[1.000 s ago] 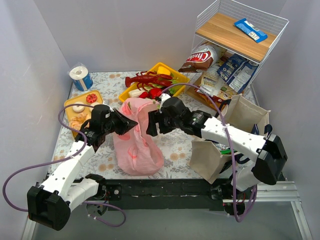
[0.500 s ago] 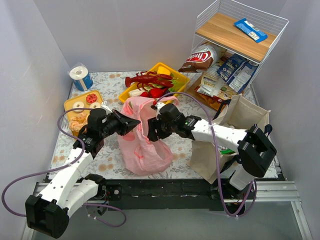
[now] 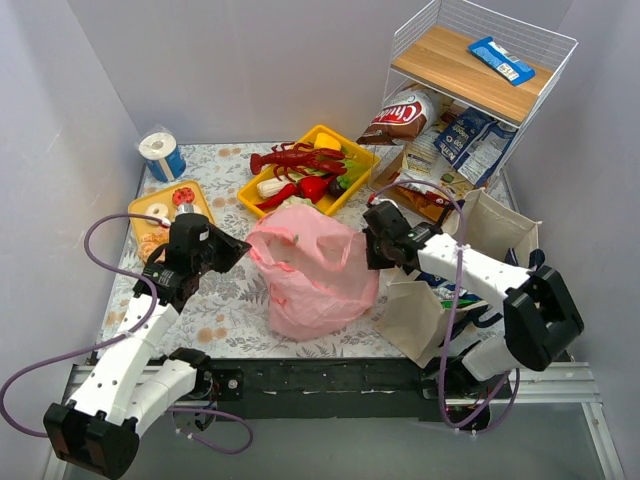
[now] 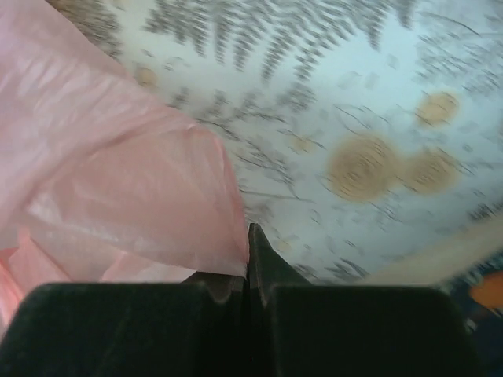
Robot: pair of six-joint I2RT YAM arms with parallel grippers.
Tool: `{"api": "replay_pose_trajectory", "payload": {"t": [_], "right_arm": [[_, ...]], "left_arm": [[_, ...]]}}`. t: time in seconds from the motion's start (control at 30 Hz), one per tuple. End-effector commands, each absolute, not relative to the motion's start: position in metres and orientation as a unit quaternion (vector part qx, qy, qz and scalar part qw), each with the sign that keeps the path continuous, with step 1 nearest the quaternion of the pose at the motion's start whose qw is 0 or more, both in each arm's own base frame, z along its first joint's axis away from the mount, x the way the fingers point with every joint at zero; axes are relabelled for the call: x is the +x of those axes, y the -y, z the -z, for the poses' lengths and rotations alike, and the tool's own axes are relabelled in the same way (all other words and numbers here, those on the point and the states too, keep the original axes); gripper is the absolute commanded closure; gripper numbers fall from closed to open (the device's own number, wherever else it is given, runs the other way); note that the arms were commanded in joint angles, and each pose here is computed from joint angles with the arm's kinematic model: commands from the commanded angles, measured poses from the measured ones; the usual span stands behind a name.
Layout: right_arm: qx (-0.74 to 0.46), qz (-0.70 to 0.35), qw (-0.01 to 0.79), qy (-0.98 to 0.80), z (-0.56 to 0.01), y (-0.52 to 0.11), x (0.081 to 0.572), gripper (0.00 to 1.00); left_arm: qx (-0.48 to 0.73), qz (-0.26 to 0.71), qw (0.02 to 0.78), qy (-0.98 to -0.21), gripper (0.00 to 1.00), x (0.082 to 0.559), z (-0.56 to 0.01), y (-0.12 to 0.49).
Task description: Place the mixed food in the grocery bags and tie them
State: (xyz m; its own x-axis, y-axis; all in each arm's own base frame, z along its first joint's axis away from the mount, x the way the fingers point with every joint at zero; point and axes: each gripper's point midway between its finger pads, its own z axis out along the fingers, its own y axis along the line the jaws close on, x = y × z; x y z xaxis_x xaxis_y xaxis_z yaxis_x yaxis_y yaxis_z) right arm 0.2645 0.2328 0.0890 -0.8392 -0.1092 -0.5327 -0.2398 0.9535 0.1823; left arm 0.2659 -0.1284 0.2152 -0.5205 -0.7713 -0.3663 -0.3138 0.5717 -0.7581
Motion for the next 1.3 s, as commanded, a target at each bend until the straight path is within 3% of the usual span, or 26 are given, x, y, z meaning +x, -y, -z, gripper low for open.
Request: {"api": "replay_pose_trajectory", "payload": {"t": [0.0, 0.13, 0.23, 0.27, 0.33, 0.6, 0.8, 0.97, 1.17, 1.27], "right_arm": [[-0.082, -0.068, 0.292, -0.95, -0.099, -0.198, 0.259, 0.99], [-0.126, -0.087, 0.31, -0.938, -0.119, -0.208, 0.264, 0.99], [-0.169, -0.11, 0.321, -0.925, -0.137, -0.222, 0.269, 0.99], [-0.181, -0.118, 0.321, -0.922, -0.14, -0.225, 0.269, 0.99], [-0.201, -0.128, 0.319, -0.917, -0.147, -0.23, 0.268, 0.99], [-0.243, -0.135, 0.308, -0.91, -0.157, -0.239, 0.246, 0.99], [-0.227, -0.143, 0.303, -0.914, -0.157, -0.239, 0.234, 0.99], [-0.228, -0.158, 0.295, -0.914, -0.155, -0.243, 0.227, 0.99], [-0.23, -0.158, 0.297, -0.913, -0.158, -0.242, 0.226, 0.99], [-0.228, -0.158, 0.301, -0.912, -0.16, -0.241, 0.226, 0.99]], "left_arm": [[-0.366, 0.219, 0.346, -0.836, 1.0, 0.249, -0.177, 0.095], [-0.325, 0.239, 0.361, -0.841, 1.0, 0.251, -0.182, 0.102], [-0.258, 0.257, 0.387, -0.847, 0.47, 0.254, -0.198, 0.111], [-0.243, 0.258, 0.394, -0.848, 0.2, 0.256, -0.202, 0.112], [-0.197, 0.247, 0.425, -0.848, 0.03, 0.262, -0.218, 0.111], [-0.157, 0.159, 0.523, -0.823, 0.02, 0.294, -0.277, 0.082], [-0.039, 0.22, 0.556, -0.8, 0.02, 0.308, -0.318, 0.118], [-0.129, 0.084, 0.496, -0.855, 0.02, 0.332, -0.267, 0.068], [-0.212, 0.079, 0.477, -0.849, 0.02, 0.35, -0.251, 0.036], [-0.274, 0.016, 0.457, -0.846, 0.02, 0.35, -0.226, -0.007]]}}
